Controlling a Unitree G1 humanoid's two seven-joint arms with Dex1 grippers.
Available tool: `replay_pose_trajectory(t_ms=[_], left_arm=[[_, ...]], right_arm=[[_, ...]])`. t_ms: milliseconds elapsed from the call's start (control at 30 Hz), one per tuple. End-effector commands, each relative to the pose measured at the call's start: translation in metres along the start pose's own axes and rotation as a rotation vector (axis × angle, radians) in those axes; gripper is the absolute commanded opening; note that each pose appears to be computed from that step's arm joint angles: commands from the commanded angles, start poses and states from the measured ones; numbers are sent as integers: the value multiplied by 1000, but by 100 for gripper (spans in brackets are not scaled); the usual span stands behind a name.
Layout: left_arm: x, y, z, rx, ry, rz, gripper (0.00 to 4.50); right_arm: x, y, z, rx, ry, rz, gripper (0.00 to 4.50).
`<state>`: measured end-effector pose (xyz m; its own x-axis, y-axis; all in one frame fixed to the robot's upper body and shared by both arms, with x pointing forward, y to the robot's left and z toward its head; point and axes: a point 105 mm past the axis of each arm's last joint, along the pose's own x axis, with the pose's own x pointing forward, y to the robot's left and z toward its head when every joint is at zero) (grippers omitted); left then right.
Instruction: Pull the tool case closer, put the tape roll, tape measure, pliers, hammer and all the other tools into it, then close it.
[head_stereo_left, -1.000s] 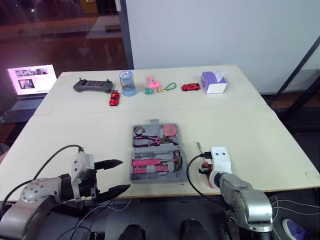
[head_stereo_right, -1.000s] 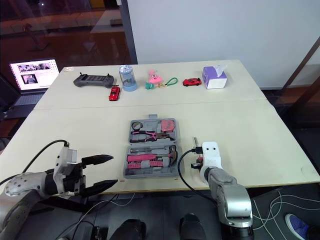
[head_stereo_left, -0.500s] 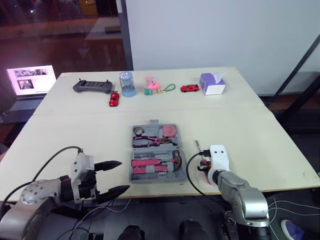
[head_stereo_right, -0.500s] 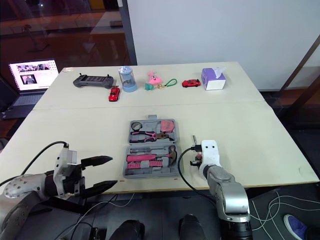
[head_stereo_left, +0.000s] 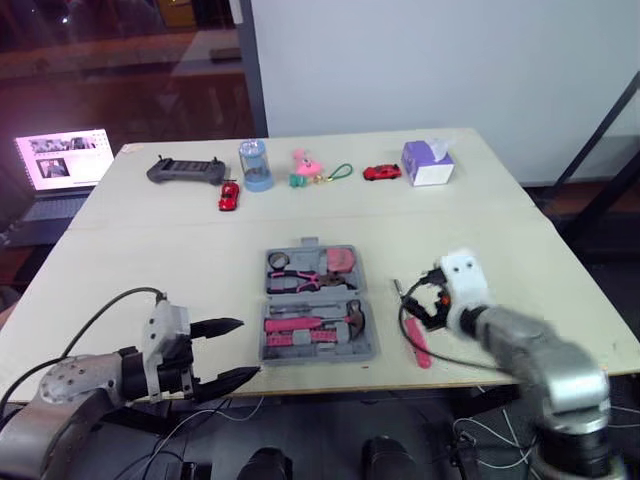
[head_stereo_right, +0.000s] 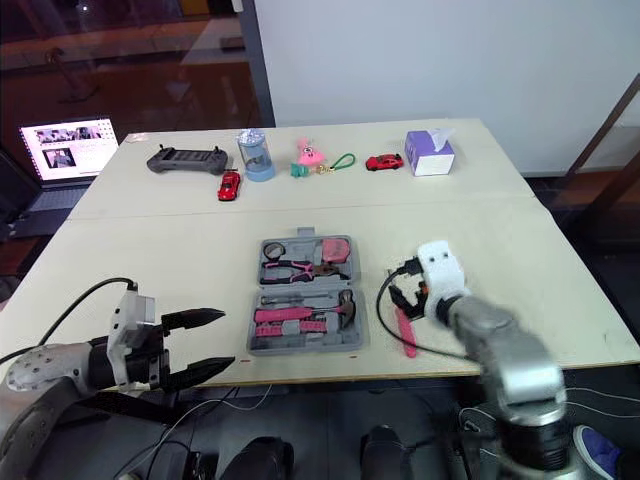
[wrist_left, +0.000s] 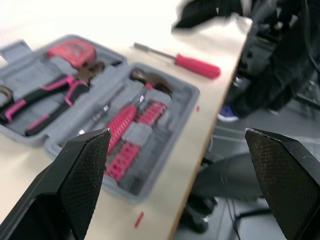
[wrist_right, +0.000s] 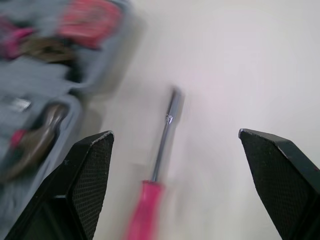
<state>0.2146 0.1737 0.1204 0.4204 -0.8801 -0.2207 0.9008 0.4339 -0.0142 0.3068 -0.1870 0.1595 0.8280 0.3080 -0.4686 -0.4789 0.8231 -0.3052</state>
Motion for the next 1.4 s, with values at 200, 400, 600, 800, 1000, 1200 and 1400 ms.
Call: replay_pose_trajectory(t_ms=[200, 400, 600, 800, 1000, 1200, 1400], left_arm=[[7, -6, 7, 41, -23, -98, 450], [3, -9, 1, 34, -9, -123, 450], [5, -8, -1, 33, -20, -118, 450], [7, -4, 1, 41, -41, -91, 450], [5, -5, 3, 42, -52, -67, 450], [1, -7, 2, 40, -51, -51, 450], [-2, -8, -2, 31, -43, -40, 450]], right_arm=[[1, 8, 19, -1125, 129, 505, 423], [27, 10, 3, -1880, 130, 739, 423], [42, 26, -20, -2072, 65, 909, 423], [51, 46, -35, -2141, 13, 1002, 423], [65, 51, -46, -2135, 59, 1034, 399], [71, 60, -51, -2143, 41, 1078, 157], [79, 57, -41, -2173, 28, 1041, 49]])
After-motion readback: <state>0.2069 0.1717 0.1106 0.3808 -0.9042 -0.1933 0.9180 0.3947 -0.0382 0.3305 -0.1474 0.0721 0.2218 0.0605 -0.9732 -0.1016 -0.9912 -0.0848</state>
